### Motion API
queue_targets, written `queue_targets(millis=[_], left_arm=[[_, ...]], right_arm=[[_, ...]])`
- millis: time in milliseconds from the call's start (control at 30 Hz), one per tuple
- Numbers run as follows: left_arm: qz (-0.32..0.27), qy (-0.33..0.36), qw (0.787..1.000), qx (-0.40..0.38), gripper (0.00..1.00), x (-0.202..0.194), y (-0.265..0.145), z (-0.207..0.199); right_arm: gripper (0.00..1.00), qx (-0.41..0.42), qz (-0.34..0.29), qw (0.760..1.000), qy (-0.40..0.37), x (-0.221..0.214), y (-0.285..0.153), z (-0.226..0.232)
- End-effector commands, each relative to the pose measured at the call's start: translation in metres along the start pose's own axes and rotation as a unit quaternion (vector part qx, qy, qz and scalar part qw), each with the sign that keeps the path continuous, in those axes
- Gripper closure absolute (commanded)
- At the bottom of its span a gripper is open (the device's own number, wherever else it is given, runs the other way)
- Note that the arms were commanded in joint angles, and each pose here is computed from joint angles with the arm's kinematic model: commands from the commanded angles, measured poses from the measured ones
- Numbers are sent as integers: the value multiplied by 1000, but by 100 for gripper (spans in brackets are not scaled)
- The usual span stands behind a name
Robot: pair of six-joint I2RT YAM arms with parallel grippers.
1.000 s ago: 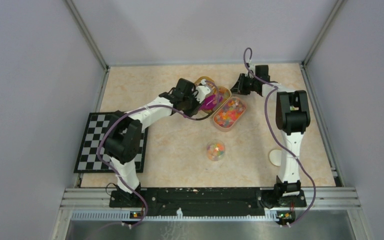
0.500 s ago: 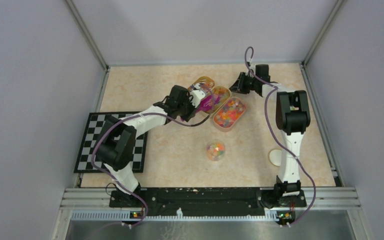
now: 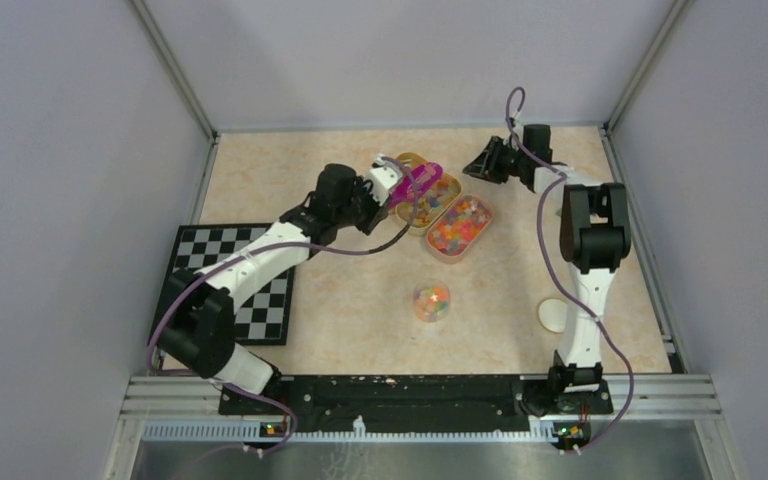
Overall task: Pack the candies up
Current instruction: Scoop the fake candies from the storage box, then place the fake candies in the packing bottle.
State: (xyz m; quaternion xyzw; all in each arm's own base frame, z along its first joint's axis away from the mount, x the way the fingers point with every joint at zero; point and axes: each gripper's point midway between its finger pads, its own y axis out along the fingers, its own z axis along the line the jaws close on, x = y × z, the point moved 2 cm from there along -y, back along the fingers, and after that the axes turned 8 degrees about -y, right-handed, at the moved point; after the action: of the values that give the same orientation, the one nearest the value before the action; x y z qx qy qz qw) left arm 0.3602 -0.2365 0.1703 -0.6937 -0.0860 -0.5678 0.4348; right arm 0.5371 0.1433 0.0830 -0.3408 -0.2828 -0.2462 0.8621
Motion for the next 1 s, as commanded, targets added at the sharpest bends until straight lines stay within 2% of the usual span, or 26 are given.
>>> queue_targets(millis=[0, 133, 233, 333, 433, 533, 600, 700, 967], left_arm=[[-46, -7, 998, -35, 100, 31, -31, -16], [-59, 1, 996, -59, 100, 41, -61, -37], [-98, 15, 992, -76, 100, 54, -88, -54], [-115, 6, 988, -99, 100, 60, -110, -72], [-79, -18, 988, -130, 100, 50, -124, -91], [-38, -34, 988, -146, 100, 35, -136, -112], [-18, -33, 987, -154, 100, 26, -143, -130], [12, -45, 985, -165, 100, 14, -151, -152], [155, -93, 967, -179, 100, -47, -167, -179]], right_arm=[[62, 8, -50, 998, -32, 40, -32, 32], [50, 0, -60, 997, -38, 45, -45, 42], [37, 0, -66, 997, -41, 48, -56, 51], [35, 2, -72, 996, -46, 50, -72, 65], [34, -7, -73, 996, -50, 42, -87, 71], [22, -13, -82, 995, -55, 35, -103, 79], [18, -14, -84, 995, -56, 29, -112, 84], [17, -14, -85, 995, -57, 18, -123, 90], [17, -37, -84, 992, -81, -2, -148, 94]])
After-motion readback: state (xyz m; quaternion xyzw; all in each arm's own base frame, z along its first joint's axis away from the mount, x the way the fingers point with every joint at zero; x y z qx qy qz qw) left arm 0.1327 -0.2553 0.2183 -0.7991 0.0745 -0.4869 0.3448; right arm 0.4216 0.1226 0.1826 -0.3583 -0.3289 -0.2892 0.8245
